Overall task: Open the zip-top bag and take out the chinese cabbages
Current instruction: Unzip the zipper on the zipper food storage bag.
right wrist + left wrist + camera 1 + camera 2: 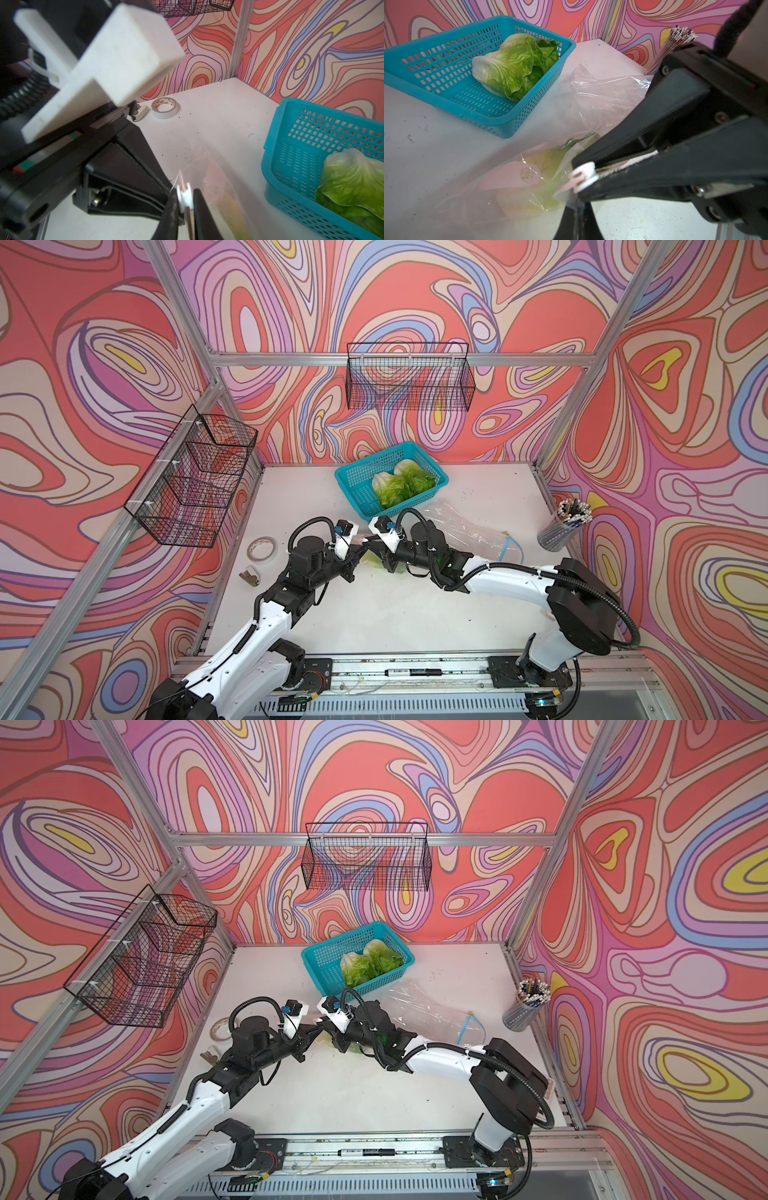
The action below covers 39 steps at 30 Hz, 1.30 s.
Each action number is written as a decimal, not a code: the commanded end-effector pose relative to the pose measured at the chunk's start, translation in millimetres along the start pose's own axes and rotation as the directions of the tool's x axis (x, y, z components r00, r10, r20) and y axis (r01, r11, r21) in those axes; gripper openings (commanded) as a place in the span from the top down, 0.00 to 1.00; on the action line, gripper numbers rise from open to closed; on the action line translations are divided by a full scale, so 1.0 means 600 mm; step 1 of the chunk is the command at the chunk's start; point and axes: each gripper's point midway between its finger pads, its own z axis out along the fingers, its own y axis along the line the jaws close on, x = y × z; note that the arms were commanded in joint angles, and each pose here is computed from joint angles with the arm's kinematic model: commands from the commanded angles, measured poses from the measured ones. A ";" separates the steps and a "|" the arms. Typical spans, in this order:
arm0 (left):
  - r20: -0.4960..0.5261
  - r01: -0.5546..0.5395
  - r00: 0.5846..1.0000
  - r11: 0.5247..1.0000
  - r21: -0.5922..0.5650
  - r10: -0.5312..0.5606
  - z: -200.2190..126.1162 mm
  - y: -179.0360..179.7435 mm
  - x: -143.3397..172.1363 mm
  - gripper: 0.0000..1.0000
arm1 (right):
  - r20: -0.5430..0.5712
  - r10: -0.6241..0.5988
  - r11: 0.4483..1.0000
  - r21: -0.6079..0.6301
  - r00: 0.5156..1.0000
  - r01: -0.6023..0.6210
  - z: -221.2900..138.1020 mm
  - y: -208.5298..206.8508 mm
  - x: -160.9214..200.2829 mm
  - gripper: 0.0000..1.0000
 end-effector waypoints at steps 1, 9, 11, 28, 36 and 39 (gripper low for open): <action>0.044 -0.016 0.999 1.000 0.002 0.016 -0.002 -0.004 -0.032 1.00 | -0.006 -0.011 1.000 0.014 1.000 0.011 0.004 -0.007 0.001 0.93; 0.084 0.036 0.996 0.982 -0.187 -0.021 -0.016 0.049 -0.036 1.00 | -0.043 -0.025 0.998 0.053 0.999 0.027 -0.009 -0.015 0.022 0.96; 0.104 0.041 0.994 0.975 -0.218 -0.019 -0.024 0.056 -0.039 1.00 | -0.070 -0.031 0.997 0.072 0.997 0.036 -0.016 -0.019 0.035 0.96; 0.190 0.078 0.980 0.990 -0.118 -0.055 -0.022 0.034 -0.057 1.00 | -0.123 -0.002 0.998 0.058 0.992 0.009 -0.020 -0.018 0.058 0.96; 0.125 0.069 0.991 0.993 -0.098 -0.057 -0.024 0.024 -0.042 0.72 | -0.084 -0.006 0.999 0.045 0.996 0.010 -0.015 -0.016 0.032 0.97; 0.133 0.055 0.990 0.991 -0.123 -0.039 -0.030 0.029 -0.048 0.59 | -0.079 -0.012 0.999 0.033 0.997 0.014 -0.012 -0.014 0.024 0.97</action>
